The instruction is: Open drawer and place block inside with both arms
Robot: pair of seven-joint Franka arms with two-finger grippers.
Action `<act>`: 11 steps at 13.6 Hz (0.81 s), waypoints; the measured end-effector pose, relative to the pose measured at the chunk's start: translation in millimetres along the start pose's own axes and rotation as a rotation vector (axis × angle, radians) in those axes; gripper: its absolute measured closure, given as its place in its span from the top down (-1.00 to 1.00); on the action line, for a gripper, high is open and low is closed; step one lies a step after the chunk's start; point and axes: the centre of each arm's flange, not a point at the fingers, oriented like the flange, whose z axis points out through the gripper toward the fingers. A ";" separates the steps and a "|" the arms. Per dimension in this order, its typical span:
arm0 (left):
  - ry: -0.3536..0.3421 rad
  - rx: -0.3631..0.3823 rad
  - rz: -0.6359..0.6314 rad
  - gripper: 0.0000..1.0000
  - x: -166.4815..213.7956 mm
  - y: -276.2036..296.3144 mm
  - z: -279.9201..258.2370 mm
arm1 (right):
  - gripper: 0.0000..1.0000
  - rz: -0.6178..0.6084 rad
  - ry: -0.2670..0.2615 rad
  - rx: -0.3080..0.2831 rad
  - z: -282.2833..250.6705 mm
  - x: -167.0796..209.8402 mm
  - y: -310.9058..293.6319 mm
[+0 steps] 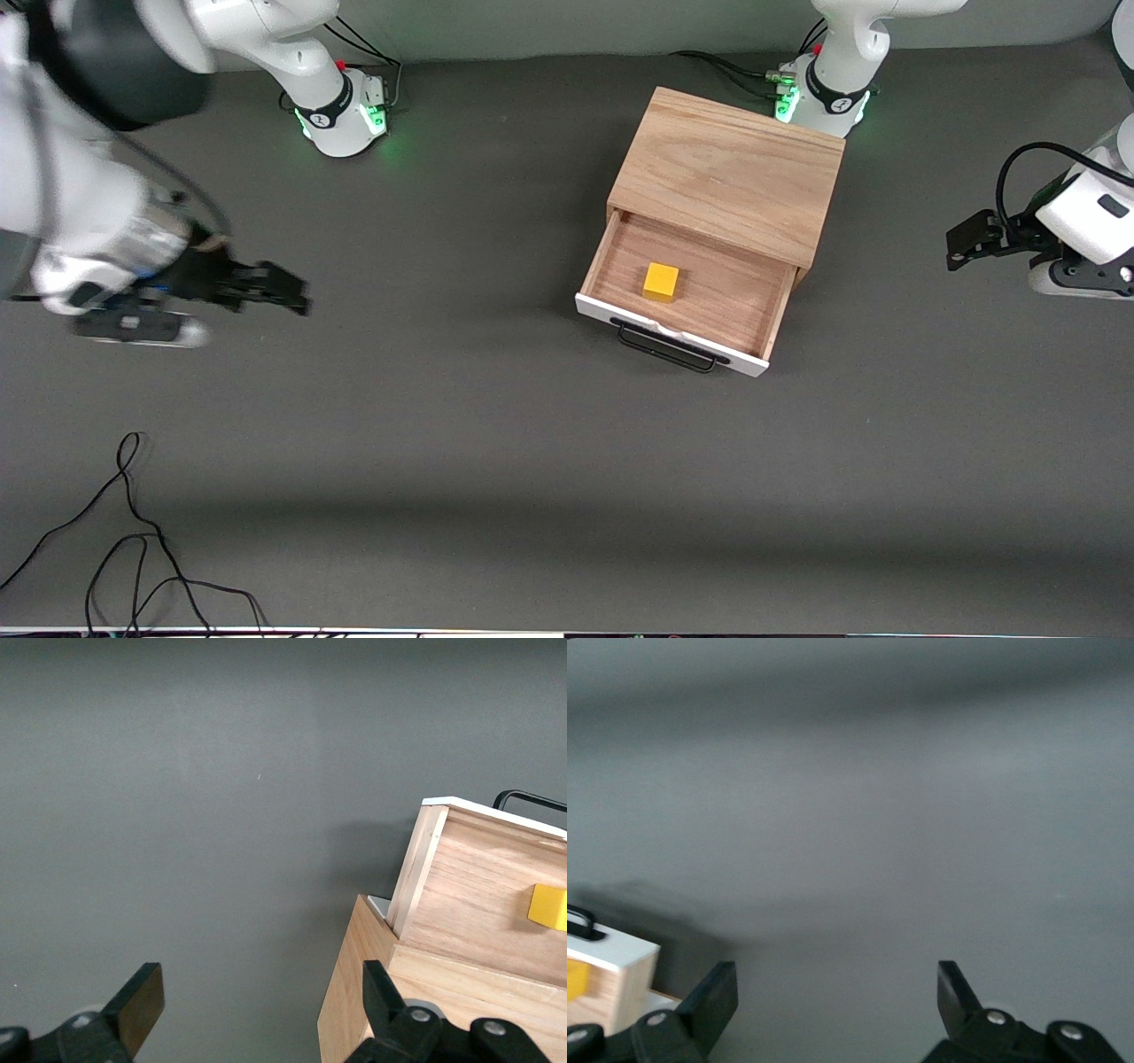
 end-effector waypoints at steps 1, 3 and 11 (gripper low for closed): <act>0.000 0.000 0.000 1.00 0.0 0.1 0.0 | 1.00 0.015 0.007 0.001 -8.4 -3.7 32.3; 0.000 0.000 0.000 1.00 0.0 0.1 0.0 | 1.00 0.045 0.026 -0.033 -22.7 -14.9 76.5; 0.000 0.000 0.000 1.00 0.0 0.2 0.0 | 1.00 -0.024 0.015 -0.093 -17.7 -31.7 92.6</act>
